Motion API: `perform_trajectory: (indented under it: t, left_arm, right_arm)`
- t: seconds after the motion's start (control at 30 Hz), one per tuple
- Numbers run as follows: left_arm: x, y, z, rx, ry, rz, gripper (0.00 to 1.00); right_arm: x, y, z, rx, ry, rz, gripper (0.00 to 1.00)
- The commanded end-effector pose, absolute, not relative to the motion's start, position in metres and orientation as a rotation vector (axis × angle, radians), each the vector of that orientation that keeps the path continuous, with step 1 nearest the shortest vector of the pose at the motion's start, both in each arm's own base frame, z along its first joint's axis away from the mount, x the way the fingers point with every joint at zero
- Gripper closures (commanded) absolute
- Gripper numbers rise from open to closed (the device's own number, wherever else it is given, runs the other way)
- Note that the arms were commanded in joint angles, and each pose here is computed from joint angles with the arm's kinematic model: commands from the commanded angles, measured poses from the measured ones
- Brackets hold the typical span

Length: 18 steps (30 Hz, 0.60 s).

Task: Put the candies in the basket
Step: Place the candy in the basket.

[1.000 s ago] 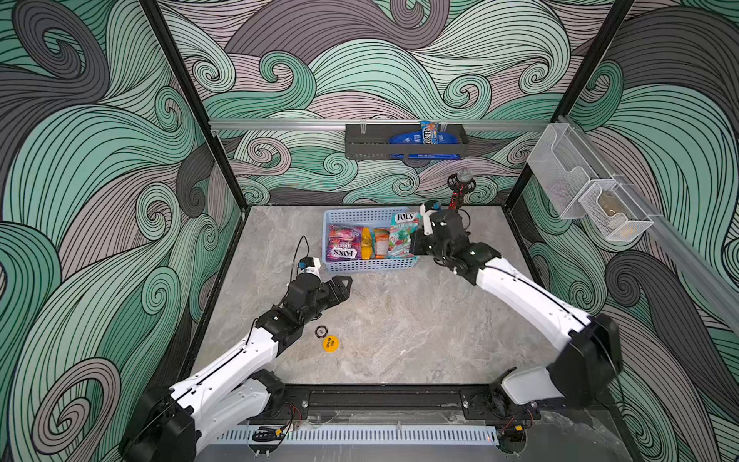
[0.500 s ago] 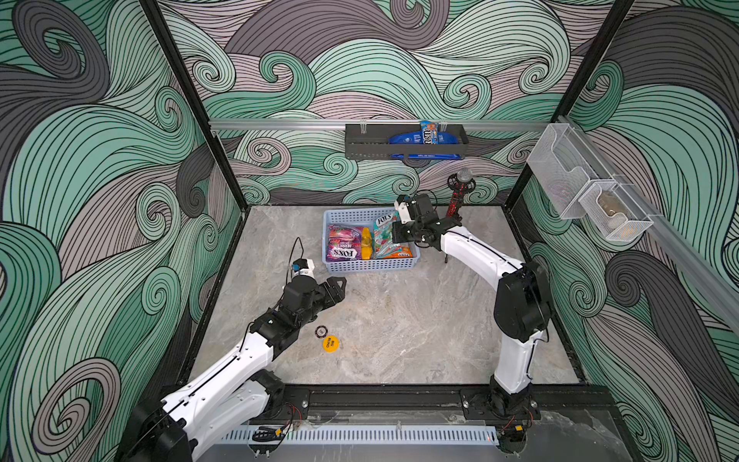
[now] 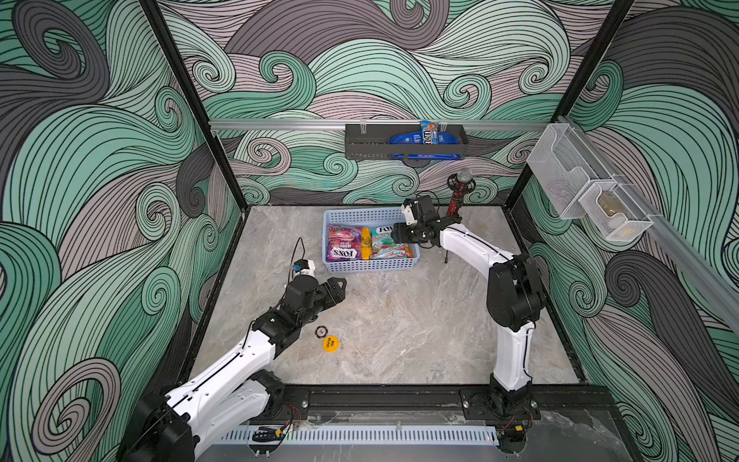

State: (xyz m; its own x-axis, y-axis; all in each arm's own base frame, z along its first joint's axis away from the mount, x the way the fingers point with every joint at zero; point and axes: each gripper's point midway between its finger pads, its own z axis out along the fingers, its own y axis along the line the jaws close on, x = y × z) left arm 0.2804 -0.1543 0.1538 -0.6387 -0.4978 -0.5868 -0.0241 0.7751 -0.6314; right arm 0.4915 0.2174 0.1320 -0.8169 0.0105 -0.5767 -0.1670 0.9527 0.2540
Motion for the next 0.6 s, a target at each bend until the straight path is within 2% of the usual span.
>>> perform_trajectory:
  t: [0.0,0.2,0.37,0.47,0.57]
  left_arm:
    - [0.282,-0.154,0.153,-0.401,2.149,-0.774,0.19]
    - [0.283,-0.159,0.15,-0.401,2.161,-0.801,0.19]
    - [0.285,-0.147,0.164,-0.419,2.165,-0.72,0.19]
    - [0.285,-0.146,0.187,-0.417,2.142,-0.783,0.19]
    - [0.284,-0.138,0.202,-0.439,2.114,-0.817,0.19]
  right_arm:
    - [0.486,0.212,0.164,-0.039,2.452,0.389,0.33]
    - [0.473,0.256,0.186,-0.111,2.411,0.473,0.32]
    - [0.468,0.267,0.125,-0.141,2.526,0.409,0.33]
    - [0.462,0.258,0.085,-0.123,2.607,0.358,0.35]
    - [0.457,0.257,0.071,-0.11,2.637,0.359,0.37]
